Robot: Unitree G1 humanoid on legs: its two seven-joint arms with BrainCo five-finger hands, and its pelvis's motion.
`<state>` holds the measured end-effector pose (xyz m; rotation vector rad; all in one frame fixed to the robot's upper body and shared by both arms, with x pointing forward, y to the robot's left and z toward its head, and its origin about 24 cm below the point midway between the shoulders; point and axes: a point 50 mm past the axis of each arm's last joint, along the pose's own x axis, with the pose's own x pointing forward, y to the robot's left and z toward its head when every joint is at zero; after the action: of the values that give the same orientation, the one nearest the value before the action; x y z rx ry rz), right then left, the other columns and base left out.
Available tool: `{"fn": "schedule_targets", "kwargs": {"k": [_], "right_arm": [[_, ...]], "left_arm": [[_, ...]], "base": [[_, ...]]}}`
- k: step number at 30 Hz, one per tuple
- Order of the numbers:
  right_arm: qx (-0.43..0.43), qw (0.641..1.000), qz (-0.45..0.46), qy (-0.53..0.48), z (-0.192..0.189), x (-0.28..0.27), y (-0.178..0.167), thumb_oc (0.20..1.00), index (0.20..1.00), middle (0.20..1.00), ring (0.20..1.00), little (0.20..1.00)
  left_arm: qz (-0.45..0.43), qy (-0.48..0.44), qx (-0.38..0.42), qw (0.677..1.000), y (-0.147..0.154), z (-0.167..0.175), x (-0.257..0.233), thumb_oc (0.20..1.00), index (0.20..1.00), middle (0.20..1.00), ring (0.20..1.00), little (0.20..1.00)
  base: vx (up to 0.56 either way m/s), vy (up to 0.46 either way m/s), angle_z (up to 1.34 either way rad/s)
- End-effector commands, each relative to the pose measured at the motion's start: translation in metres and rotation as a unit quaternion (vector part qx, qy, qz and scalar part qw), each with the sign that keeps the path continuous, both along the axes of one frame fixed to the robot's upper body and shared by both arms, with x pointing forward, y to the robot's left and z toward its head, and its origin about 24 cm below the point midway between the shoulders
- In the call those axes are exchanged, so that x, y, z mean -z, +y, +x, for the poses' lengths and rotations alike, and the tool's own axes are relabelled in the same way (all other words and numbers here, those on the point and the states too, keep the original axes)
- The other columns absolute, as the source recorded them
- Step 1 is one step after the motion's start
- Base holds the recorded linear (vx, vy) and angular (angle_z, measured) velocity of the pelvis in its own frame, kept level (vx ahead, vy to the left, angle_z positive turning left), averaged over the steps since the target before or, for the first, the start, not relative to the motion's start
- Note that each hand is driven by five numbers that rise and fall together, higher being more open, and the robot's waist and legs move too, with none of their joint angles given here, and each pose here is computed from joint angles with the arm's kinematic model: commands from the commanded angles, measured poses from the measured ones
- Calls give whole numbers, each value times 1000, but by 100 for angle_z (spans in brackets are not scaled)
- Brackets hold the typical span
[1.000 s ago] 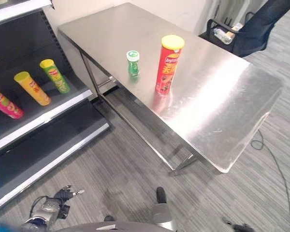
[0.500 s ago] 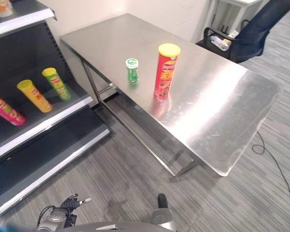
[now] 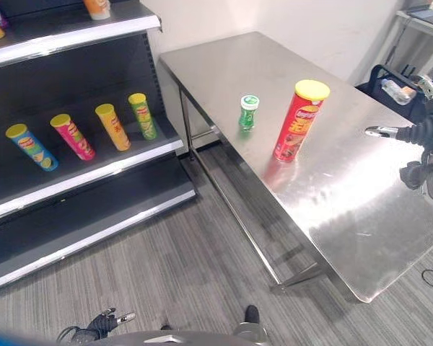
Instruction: Put the goods on the table back onto the shelves and tidy them up.
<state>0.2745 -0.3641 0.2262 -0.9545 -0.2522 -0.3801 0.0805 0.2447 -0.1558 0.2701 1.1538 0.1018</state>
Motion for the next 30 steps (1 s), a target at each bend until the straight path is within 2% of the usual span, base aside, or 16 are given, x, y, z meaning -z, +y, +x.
{"fn": "schedule_targets", "kwargs": {"k": [1, 7, 12, 30], "right_arm": [[-41, 999, 9, -30, 9, -28, 7, 1000, 1000, 1000, 1000, 1000], [-61, 998, 13, 9, 29, -26, 16, 1000, 1000, 1000, 1000, 1000], [-51, 997, 56, 20, 39, -22, 9, 1000, 1000, 1000, 1000, 1000], [-28, 995, 84, 55, 54, -26, 2, 1000, 1000, 1000, 1000, 1000]], "left_arm": [[27, -13, 23, 999, 14, 20, -7, 1000, 1000, 1000, 1000, 1000], [17, -12, 24, 1000, 8, 18, -5, 1000, 1000, 1000, 1000, 1000], [11, -8, 24, 1000, 5, 15, -3, 1000, 1000, 1000, 1000, 1000], [7, 0, 9, 1000, 8, 9, -2, 1000, 1000, 1000, 1000, 1000]], "base": [[-5, -14, 4], [12, -26, 13], [24, -12, 5], [19, -9, 7]]}}
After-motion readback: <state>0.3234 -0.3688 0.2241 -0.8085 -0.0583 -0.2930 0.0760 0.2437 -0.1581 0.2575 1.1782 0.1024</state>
